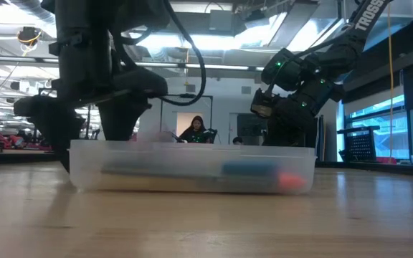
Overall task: Pack school essentials
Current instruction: Close the pink supply box
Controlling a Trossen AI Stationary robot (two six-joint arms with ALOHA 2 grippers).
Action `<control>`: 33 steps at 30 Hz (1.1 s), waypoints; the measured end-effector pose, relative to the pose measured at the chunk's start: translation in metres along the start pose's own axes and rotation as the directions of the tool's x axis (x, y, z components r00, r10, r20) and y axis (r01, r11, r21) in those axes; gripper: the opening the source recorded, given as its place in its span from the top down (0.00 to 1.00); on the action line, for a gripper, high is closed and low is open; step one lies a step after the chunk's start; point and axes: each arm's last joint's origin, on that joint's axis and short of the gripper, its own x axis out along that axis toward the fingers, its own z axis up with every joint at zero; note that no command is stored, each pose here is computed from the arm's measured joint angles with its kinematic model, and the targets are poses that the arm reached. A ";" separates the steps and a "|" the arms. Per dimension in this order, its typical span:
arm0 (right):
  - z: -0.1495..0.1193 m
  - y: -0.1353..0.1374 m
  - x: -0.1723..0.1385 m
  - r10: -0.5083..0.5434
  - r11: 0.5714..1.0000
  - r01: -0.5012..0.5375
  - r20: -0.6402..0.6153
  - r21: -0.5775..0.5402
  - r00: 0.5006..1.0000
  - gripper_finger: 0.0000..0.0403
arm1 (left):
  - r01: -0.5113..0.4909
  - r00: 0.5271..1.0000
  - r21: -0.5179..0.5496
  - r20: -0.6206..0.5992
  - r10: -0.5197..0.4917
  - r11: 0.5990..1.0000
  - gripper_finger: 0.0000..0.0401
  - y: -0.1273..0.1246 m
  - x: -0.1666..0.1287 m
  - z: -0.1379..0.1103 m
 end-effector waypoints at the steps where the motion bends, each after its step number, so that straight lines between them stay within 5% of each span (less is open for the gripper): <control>1: 0.000 0.000 0.000 0.000 1.000 0.000 0.000 0.000 1.000 0.64 | -0.002 1.000 0.000 -0.001 0.002 1.000 0.22 0.000 0.000 0.000; 14: 0.000 -0.004 0.000 -0.142 0.989 0.142 -0.001 -0.040 0.990 0.64 | 0.004 1.000 0.003 -0.002 -0.004 1.000 0.22 0.000 -0.001 0.000; 33: 0.003 -0.002 0.012 0.015 0.983 0.000 0.080 -0.183 0.997 0.64 | 0.004 1.000 0.005 -0.004 -0.004 1.000 0.22 0.000 -0.001 0.000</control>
